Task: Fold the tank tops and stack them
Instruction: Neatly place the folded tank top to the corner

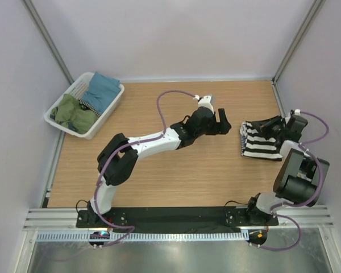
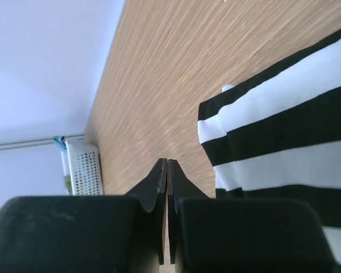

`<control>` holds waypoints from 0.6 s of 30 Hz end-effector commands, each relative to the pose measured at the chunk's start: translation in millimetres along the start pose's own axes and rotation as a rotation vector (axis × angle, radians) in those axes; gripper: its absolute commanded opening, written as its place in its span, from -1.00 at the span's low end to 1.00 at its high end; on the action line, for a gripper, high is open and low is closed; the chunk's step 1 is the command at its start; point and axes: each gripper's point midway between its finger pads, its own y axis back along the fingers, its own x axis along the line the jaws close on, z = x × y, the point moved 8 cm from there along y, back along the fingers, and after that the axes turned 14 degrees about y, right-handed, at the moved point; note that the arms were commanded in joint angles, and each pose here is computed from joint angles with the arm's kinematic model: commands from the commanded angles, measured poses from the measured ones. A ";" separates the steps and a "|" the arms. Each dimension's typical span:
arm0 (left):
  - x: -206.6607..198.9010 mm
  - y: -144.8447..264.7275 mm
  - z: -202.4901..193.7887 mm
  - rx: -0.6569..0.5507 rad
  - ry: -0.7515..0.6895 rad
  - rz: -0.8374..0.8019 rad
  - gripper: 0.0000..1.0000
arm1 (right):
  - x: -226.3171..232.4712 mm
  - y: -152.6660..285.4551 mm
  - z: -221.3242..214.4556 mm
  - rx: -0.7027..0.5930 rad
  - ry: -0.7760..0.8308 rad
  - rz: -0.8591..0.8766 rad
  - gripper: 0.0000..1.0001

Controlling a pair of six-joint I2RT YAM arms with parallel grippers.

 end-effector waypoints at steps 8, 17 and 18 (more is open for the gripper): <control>-2.5 22.0 11.0 -0.035 -0.045 -0.033 0.64 | -23.5 -17.3 -21.5 -0.157 -0.019 0.205 -0.89; 5.9 34.4 9.5 -0.018 -0.083 -0.022 0.63 | -48.7 -22.4 -37.2 -0.221 -0.187 0.308 -0.83; 6.7 34.9 9.2 -0.016 -0.087 -0.018 0.63 | -49.4 -23.0 -38.5 -0.217 -0.196 0.319 -0.83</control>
